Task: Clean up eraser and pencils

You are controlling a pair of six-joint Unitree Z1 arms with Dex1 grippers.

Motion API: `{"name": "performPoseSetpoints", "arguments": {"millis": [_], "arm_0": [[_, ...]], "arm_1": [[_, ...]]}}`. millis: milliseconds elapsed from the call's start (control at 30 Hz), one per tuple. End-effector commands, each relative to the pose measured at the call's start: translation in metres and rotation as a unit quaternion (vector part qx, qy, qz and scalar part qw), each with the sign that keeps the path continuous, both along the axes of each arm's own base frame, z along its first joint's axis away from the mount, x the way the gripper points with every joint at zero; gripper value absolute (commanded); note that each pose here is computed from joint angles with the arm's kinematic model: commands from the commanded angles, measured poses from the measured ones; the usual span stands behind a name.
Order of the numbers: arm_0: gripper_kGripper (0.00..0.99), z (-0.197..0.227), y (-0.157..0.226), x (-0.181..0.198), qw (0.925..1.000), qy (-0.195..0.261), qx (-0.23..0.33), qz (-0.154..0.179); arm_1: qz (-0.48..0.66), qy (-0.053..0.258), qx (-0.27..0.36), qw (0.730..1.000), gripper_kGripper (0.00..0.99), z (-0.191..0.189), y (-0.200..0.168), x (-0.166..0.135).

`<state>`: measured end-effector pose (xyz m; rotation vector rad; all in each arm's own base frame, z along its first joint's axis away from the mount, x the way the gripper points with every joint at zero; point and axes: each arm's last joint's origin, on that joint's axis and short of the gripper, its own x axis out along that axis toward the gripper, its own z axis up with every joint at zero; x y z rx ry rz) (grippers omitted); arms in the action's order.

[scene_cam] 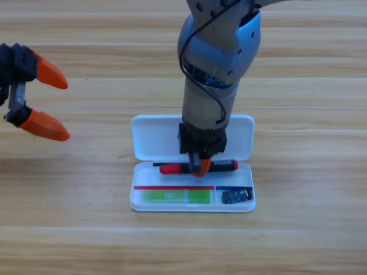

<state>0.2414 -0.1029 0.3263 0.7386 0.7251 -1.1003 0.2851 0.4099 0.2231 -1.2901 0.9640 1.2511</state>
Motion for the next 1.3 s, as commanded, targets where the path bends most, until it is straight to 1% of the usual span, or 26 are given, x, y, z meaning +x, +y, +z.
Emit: {"name": "performPoseSetpoints", "arguments": {"millis": [33, 167, 300, 433, 567, 667, 733, 767, 833, 867, 900, 967, 1033, 1100, 1167, 1233, 1267, 1300], "arm_0": [[0.98, -0.02, 0.002, 0.007, 0.9995, 0.032, 0.006, 0.002], [0.98, -0.021, 0.002, 0.009, 0.9994, 0.034, 0.007, 0.002], [0.98, -0.022, 0.001, 0.01, 0.9994, 0.034, 0.007, 0.001], [0.98, -0.022, 0.0, 0.013, 0.9995, 0.031, 0.005, 0.0], [0.98, -0.017, 0.003, 0.023, 0.9998, 0.017, -0.005, 0.012], [0.98, -0.018, 0.009, 0.042, 0.9993, 0.018, -0.024, 0.024], [0.98, -0.022, 0.011, 0.063, 0.9986, 0.024, -0.037, 0.027], [0.979, -0.026, 0.012, 0.074, 0.9982, 0.03, -0.045, 0.027], [0.969, -0.034, 0.013, 0.097, 0.9975, 0.036, -0.055, 0.026], [0.95, -0.039, 0.013, 0.108, 0.9974, 0.038, -0.056, 0.023], [0.934, -0.043, 0.012, 0.117, 0.9972, 0.04, -0.059, 0.021], [0.882, -0.052, 0.009, 0.134, 0.9969, 0.044, -0.062, 0.017], [0.825, -0.059, 0.007, 0.147, 0.9966, 0.047, -0.065, 0.016], [0.736, -0.065, 0.006, 0.155, 0.9965, 0.05, -0.066, 0.014], [0.615, -0.07, 0.004, 0.16, 0.9963, 0.052, -0.068, 0.006], [0.486, -0.077, 0.003, 0.165, 0.9958, 0.055, -0.073, -0.008], [0.403, -0.081, 0.002, 0.167, 0.9957, 0.054, -0.073, -0.015], [0.301, -0.084, 0.001, 0.169, 0.9955, 0.054, -0.075, -0.022]], "arm_1": [[-0.003, 0.018, -0.028, 0.999, 0.807, -0.015, 0.002, -0.009], [-0.004, 0.021, -0.021, 1.0, 0.834, -0.001, -0.005, -0.015], [0.01, 0.044, 0.013, 0.999, 0.856, 0.037, -0.024, -0.039], [0.027, 0.073, 0.067, 0.995, 0.861, 0.093, -0.068, -0.079], [0.046, 0.099, 0.139, 0.984, 0.861, 0.146, -0.127, -0.123], [0.031, 0.085, 0.191, 0.977, 0.89, 0.17, -0.163, -0.144], [-0.001, 0.085, 0.248, 0.965, 0.9, 0.184, -0.19, -0.146], [-0.015, 0.086, 0.266, 0.96, 0.902, 0.189, -0.199, -0.148], [-0.031, 0.106, 0.301, 0.947, 0.902, 0.194, -0.211, -0.152], [-0.033, 0.11, 0.312, 0.943, 0.902, 0.194, -0.214, -0.155], [-0.035, 0.109, 0.32, 0.941, 0.907, 0.193, -0.217, -0.158], [-0.035, 0.108, 0.343, 0.932, 0.919, 0.193, -0.223, -0.164], [-0.037, 0.102, 0.361, 0.926, 0.93, 0.194, -0.231, -0.171], [-0.034, 0.093, 0.374, 0.922, 0.931, 0.194, -0.238, -0.176], [-0.033, 0.091, 0.378, 0.921, 0.942, 0.191, -0.239, -0.177], [-0.037, 0.095, 0.374, 0.922, 0.98, 0.186, -0.235, -0.174], [-0.04, 0.099, 0.37, 0.923, 0.988, 0.184, -0.233, -0.172], [-0.042, 0.102, 0.366, 0.924, 0.988, 0.181, -0.231, -0.17]]}}
